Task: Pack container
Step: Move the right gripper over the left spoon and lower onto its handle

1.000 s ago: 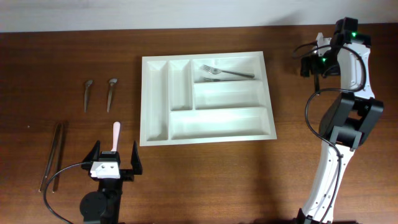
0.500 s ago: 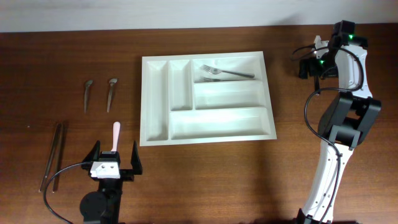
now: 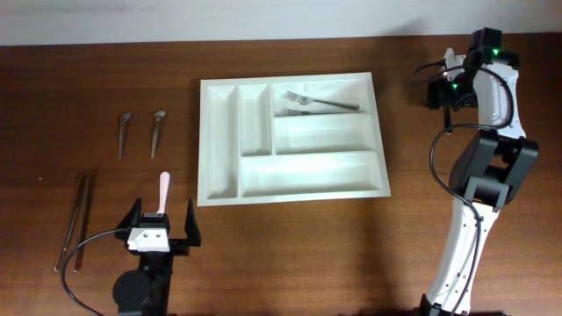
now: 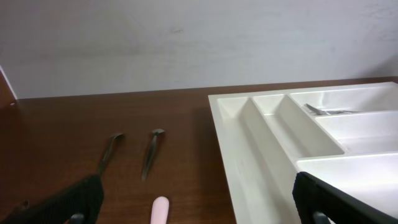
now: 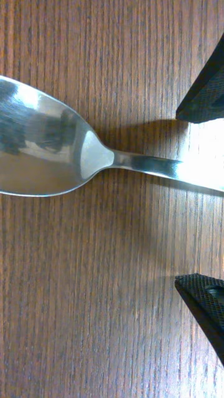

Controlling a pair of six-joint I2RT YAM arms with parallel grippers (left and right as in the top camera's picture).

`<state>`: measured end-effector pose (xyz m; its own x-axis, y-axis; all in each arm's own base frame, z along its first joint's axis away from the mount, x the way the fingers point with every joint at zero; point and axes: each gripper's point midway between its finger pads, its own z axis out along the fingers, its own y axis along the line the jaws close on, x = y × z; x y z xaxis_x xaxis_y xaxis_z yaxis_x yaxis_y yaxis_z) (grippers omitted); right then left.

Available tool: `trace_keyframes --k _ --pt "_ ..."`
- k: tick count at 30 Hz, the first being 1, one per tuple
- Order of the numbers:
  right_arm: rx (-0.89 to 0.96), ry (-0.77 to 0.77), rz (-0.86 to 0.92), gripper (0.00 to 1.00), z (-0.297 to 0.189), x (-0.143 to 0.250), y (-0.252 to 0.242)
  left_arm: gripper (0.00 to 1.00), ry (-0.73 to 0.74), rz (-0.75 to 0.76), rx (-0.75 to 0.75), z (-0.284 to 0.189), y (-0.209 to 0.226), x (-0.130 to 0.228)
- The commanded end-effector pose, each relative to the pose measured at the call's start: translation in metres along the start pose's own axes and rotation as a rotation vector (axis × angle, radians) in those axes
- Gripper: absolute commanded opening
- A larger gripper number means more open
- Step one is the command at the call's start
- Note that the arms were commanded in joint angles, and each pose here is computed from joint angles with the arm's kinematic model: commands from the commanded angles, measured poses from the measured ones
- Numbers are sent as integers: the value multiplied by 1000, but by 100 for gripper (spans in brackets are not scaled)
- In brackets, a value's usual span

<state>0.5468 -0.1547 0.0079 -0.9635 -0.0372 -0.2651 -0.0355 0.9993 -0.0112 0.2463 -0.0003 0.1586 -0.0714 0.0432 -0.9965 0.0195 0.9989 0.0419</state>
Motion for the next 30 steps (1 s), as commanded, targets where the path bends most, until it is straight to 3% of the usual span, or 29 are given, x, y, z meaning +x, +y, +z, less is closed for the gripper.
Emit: trace_keyframes --k 1,16,21,27,30 --pt "22 34 -11 78 10 8 -3 99 1 12 12 0 -2 1" --pt "11 82 -3 77 22 21 -3 99 1 12 12 0 -2 1" --pt "13 77 -3 61 23 20 -4 99 1 12 12 0 -2 1" --pt "20 57 -4 57 24 15 -6 99 1 12 12 0 -2 1" --pt "23 46 -5 42 24 12 -7 99 1 12 12 0 -2 1"
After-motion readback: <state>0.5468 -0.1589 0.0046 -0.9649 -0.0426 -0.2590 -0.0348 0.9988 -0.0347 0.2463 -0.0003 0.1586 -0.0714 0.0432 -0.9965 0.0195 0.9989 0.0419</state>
